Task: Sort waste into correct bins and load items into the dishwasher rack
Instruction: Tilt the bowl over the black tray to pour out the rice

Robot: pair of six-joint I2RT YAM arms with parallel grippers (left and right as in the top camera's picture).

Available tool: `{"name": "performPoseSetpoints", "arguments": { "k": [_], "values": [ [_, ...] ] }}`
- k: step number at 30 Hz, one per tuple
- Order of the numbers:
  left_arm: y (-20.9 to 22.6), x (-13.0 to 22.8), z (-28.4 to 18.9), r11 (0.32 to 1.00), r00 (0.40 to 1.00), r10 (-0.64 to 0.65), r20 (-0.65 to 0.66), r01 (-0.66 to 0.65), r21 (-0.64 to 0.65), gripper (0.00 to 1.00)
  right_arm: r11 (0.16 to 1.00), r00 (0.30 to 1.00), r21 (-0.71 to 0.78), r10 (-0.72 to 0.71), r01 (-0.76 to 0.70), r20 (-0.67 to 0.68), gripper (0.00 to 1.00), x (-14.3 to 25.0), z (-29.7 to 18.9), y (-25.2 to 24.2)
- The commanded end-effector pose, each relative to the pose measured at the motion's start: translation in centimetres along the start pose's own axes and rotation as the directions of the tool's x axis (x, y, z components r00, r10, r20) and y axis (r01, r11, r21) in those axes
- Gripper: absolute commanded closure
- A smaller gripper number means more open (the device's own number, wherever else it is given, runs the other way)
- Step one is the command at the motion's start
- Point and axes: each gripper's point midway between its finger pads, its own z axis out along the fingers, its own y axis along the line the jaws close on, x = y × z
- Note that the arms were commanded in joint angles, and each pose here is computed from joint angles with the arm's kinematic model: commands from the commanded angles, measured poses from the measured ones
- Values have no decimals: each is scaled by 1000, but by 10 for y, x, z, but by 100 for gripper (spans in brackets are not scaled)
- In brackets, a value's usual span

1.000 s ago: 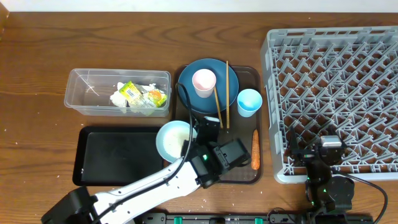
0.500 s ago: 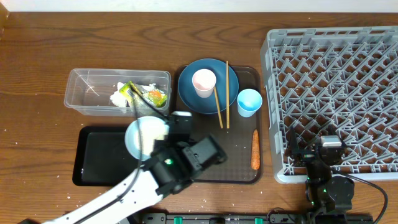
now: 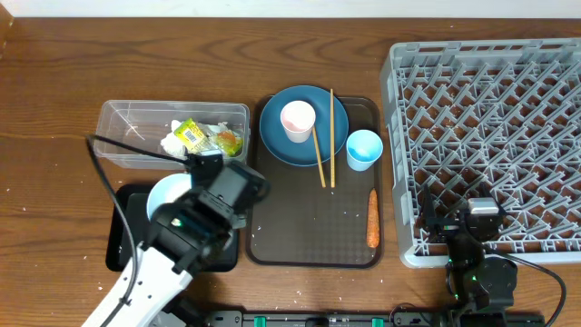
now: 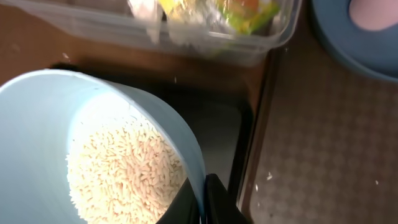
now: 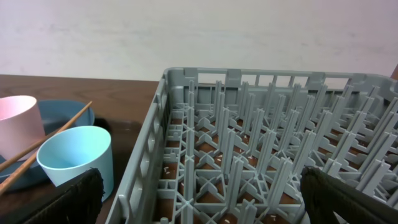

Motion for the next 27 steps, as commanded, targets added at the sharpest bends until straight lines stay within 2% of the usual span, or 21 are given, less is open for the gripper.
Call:
{"name": "performPoseSetpoints", "arguments": {
  "k": [1, 10, 20, 27],
  "values": [
    [-8, 11, 3, 990, 993, 69, -101, -56, 128, 94, 1000, 1000, 9, -3, 3, 1, 1, 0, 0, -2],
    [-9, 12, 3, 932, 975, 52, -218, 30, 360, 94, 1000, 1000, 9, -3, 3, 1, 1, 0, 0, -2],
    [0, 12, 5, 874, 967, 17, -255, 110, 473, 94, 1000, 1000, 9, -3, 3, 1, 1, 0, 0, -2],
    [-4, 18, 4, 783, 964, 14, -267, 156, 602, 94, 1000, 1000, 9, -3, 3, 1, 1, 0, 0, -2]
  ]
}}
